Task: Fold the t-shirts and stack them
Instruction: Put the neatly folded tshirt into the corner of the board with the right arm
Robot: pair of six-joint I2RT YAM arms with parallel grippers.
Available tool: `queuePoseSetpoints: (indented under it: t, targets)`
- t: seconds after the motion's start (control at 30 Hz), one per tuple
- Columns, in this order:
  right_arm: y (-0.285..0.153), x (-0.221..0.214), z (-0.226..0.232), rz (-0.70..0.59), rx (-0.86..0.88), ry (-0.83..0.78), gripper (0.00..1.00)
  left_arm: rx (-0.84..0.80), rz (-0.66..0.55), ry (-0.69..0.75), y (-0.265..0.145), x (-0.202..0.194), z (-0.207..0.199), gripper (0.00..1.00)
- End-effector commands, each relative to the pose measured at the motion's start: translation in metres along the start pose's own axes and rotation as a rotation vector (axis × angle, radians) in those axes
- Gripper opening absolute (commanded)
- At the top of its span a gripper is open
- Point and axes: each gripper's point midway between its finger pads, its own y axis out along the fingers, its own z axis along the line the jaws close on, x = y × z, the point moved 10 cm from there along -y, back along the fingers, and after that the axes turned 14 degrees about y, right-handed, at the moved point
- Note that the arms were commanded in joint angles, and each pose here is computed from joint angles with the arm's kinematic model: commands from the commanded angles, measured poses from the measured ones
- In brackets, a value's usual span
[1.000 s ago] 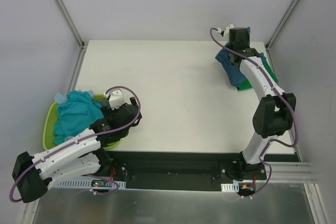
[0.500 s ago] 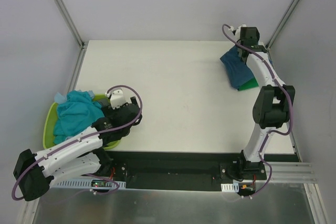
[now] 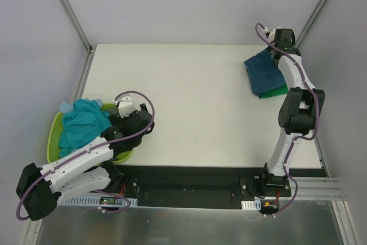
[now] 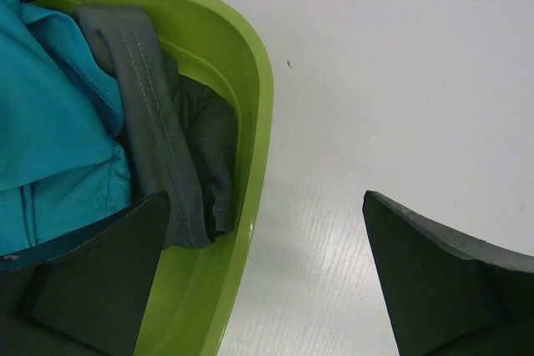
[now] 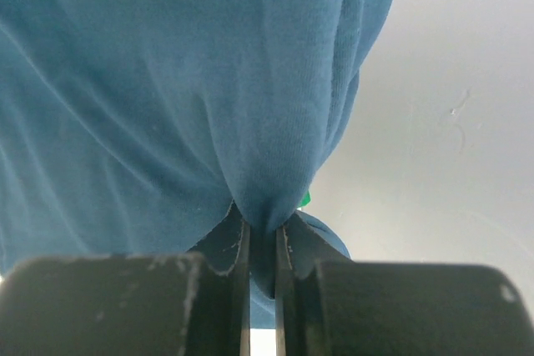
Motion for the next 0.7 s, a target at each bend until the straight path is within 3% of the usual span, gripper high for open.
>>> queuePoseSetpoints:
  t: [0.0,0.47,0.5,0.6,0.67]
  targets:
    - [0.011,0.015,-0.014,-0.039,-0.027,0.066,0.01,0.015,0.003,-0.005,-0.001,0.007,0.004,0.99]
    - [0.075,0.001,-0.03,0.004,-0.044,0.162,0.01,0.009,0.024,-0.019,0.002,0.01,0.008,0.99]
    - [0.078,0.002,-0.031,0.005,-0.053,0.165,0.07,0.008,0.026,-0.02,0.002,0.01,0.008,0.99]
    - [0.091,0.001,-0.032,0.02,-0.099,0.163,0.63,0.002,0.028,-0.023,0.001,0.012,0.007,0.99]
    - [0.092,0.005,-0.035,0.019,-0.135,0.169,0.91,-0.005,0.026,-0.029,0.0,0.014,0.007,0.99]
